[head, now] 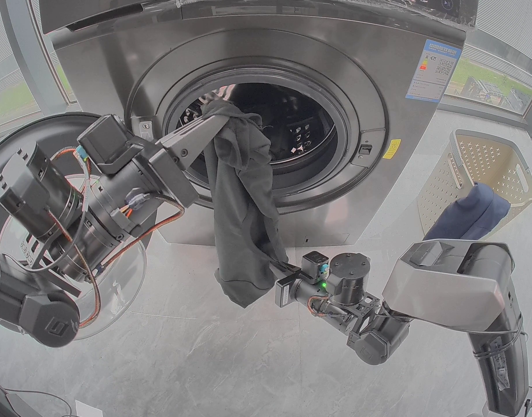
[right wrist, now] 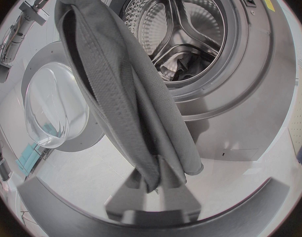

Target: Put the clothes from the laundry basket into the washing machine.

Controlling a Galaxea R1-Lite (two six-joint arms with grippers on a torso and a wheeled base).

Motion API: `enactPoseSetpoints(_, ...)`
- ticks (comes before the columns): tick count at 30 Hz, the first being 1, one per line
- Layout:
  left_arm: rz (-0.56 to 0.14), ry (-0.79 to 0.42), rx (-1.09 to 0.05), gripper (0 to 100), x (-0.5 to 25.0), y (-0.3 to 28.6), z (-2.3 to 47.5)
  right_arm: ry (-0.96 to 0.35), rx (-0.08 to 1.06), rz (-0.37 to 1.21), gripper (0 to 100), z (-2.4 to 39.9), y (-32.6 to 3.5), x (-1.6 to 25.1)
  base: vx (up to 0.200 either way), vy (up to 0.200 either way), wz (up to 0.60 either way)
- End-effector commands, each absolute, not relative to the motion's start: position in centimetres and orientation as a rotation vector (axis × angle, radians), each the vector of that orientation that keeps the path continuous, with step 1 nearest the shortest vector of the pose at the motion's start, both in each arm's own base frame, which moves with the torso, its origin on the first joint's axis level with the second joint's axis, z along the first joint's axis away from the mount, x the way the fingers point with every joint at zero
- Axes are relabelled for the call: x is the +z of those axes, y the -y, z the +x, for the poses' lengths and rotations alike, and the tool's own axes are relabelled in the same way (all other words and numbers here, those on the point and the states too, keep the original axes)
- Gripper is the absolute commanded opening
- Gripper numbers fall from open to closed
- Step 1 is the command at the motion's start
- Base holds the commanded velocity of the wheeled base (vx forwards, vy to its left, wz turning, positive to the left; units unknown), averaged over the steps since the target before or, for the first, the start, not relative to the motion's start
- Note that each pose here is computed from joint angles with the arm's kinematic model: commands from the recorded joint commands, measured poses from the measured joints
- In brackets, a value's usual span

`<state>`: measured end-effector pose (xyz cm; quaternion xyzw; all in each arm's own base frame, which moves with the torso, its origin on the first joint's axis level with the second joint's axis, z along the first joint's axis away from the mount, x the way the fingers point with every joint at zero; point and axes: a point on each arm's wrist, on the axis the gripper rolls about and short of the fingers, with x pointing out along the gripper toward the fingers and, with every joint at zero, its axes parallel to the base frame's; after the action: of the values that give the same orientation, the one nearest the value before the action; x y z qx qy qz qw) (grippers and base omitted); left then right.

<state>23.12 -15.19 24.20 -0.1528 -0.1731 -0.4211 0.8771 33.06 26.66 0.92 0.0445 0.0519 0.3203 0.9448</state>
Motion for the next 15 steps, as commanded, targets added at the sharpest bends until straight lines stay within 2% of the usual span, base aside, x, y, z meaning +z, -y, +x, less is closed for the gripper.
enactPoseSetpoints(1, -0.308, 0.338, -0.838, 0, 23.5, 14.2, 23.6, -0.070, 0.635, 0.104, 0, 31.7, -24.5, 4.6, 0.000, 0.000, 0.00)
enactPoseSetpoints(4, -0.297, 0.305, -0.785, 0, 22.7, 13.1, 24.0, -0.028, 0.598, 0.119, 0, 30.3, -21.6, 8.3, 0.000, 0.000, 0.00)
enactPoseSetpoints(10, -0.289, 0.281, -0.723, 0, 21.9, 11.9, 24.2, 0.069, 0.553, 0.146, 0, 27.2, -17.3, 13.9, 0.000, 0.000, 0.00)
enactPoseSetpoints(15, -0.294, 0.289, -0.710, 0, 22.3, 11.5, 23.2, 0.138, 0.538, 0.167, 0, 25.8, -15.8, 16.5, 0.000, 0.000, 0.00)
